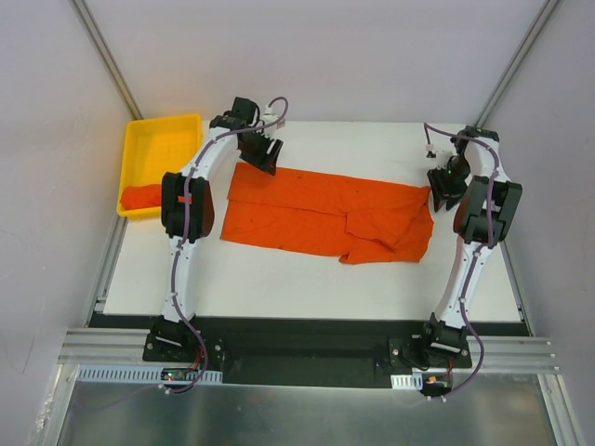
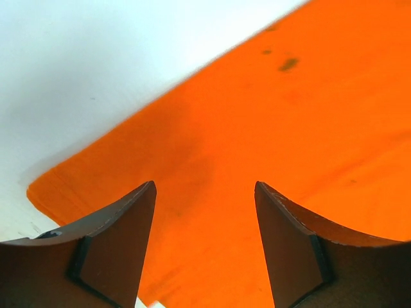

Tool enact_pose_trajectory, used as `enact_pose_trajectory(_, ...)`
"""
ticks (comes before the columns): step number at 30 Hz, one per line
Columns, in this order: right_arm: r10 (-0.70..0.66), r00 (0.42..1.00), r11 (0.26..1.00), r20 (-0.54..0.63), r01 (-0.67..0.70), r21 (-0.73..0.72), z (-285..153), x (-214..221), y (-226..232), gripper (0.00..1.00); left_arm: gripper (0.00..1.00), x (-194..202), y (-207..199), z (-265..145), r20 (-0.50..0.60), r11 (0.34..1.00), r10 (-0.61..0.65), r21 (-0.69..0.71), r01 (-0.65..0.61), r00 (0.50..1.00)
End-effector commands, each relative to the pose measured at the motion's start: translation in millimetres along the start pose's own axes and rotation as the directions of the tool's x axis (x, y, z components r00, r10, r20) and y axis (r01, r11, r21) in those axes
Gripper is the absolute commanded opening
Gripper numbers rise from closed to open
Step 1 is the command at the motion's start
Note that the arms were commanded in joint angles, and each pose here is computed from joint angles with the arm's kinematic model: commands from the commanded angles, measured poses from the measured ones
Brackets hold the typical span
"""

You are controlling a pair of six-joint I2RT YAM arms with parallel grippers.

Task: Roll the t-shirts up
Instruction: Move the T-shirt to the center of the board.

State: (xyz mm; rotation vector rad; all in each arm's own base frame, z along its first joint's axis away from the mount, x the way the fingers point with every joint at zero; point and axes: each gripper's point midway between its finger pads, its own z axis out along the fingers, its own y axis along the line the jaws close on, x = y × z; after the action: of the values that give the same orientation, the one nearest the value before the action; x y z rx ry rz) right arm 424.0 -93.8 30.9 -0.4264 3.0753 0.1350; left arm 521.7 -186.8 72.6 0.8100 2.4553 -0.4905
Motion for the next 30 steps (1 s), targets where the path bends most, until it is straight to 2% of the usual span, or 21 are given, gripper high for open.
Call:
enact_pose_trajectory(1,-0.125,0.979,0.99,0.159,0.135,-0.052,-61.3,11.8,43.3,0.47,0.63,-35.4,-55.5,-70.1,0.133,0.991,0.046,0.12,-0.062,0.99)
enact_pose_trajectory(2,-0.204,0.968,0.975,0.146,0.214,-0.059,-59.2,18.4,52.3,0.47,0.63,-32.9,-62.8,-77.9,0.134,0.988,0.051,0.135,-0.069,0.99)
enact_pose_trajectory(6,-0.34,0.934,0.93,0.108,0.351,-0.107,-46.9,41.1,75.3,0.43,0.51,-1.2,-70.1,-68.0,0.057,0.982,0.044,0.183,-0.054,0.997)
enact_pose_trajectory(7,-0.353,0.93,0.924,0.099,0.363,-0.122,-41.9,43.4,78.2,0.42,0.41,7.3,-70.7,-63.9,0.032,0.98,0.043,0.193,-0.048,0.999)
enact_pose_trajectory(9,-0.398,0.914,0.901,0.084,0.406,-0.153,-35.6,45.0,86.1,0.38,0.31,23.1,-70.7,-56.8,-0.013,0.976,0.062,0.211,-0.058,0.998)
enact_pose_trajectory(10,-0.407,0.911,0.896,0.07,0.413,-0.166,-28.9,45.2,86.8,0.36,0.21,32.2,-69.5,-52.9,-0.038,0.975,0.064,0.215,-0.054,0.997)
enact_pose_trajectory(13,-0.469,0.883,0.868,0.02,0.465,-0.175,-18.0,45.2,89.6,0.29,0.08,53.8,-68.3,-44.1,-0.107,0.971,0.081,0.235,-0.054,0.991)
enact_pose_trajectory(21,-0.529,0.845,0.846,-0.073,0.519,-0.126,-0.5,35.3,72.8,0.28,0.06,87.4,-49.3,-8.3,-0.234,0.974,0.096,0.22,-0.044,0.967)
enact_pose_trajectory(27,-0.507,0.853,0.862,-0.128,0.502,-0.07,17.6,10.1,52.8,0.26,0.08,76.0,-29.5,9.9,-0.232,0.982,0.108,0.174,-0.068,0.967)
enact_pose_trajectory(30,-0.491,0.867,0.871,-0.088,0.49,-0.026,20.4,-17.6,45.9,0.25,0.1,64.8,-20.1,17.6,-0.216,0.987,0.1,0.143,-0.07,0.971)
